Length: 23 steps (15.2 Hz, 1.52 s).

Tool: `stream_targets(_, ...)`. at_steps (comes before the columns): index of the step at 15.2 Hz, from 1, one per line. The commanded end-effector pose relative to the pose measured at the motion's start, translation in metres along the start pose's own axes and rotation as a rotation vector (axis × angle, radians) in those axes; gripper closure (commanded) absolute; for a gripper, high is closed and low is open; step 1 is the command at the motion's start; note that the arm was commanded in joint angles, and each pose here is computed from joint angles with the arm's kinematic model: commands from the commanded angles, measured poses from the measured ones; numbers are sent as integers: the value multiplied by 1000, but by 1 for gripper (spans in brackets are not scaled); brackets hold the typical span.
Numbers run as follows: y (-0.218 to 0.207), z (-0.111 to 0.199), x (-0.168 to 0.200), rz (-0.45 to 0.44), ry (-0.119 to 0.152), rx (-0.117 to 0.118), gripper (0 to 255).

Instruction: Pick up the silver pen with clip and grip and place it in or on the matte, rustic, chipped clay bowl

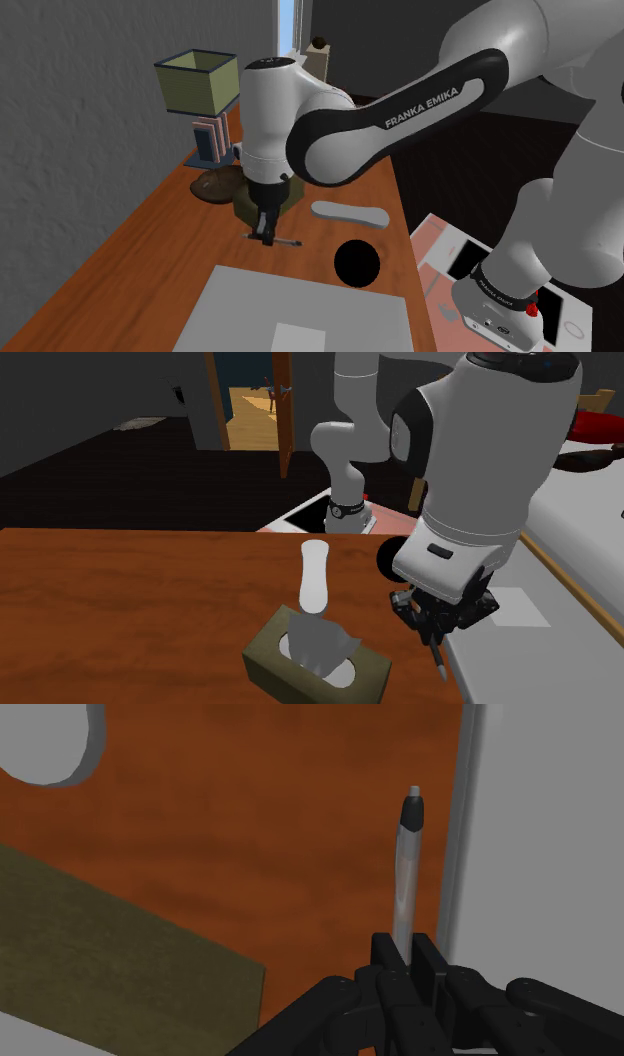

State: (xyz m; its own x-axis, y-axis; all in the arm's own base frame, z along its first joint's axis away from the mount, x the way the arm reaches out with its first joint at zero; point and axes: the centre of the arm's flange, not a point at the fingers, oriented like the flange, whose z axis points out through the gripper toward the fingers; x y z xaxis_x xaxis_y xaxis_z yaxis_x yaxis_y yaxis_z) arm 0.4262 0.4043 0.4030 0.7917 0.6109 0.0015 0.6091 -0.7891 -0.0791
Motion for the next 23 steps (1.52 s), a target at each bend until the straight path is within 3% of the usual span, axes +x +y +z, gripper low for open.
stream_targets(1, 0, -10, -1, 0, 0, 0, 255)
stream_targets(10, -4, -55, -1, 0, 0, 0, 255)
stream_targets(23, 118, -71, 118, 0, 0, 0, 255)
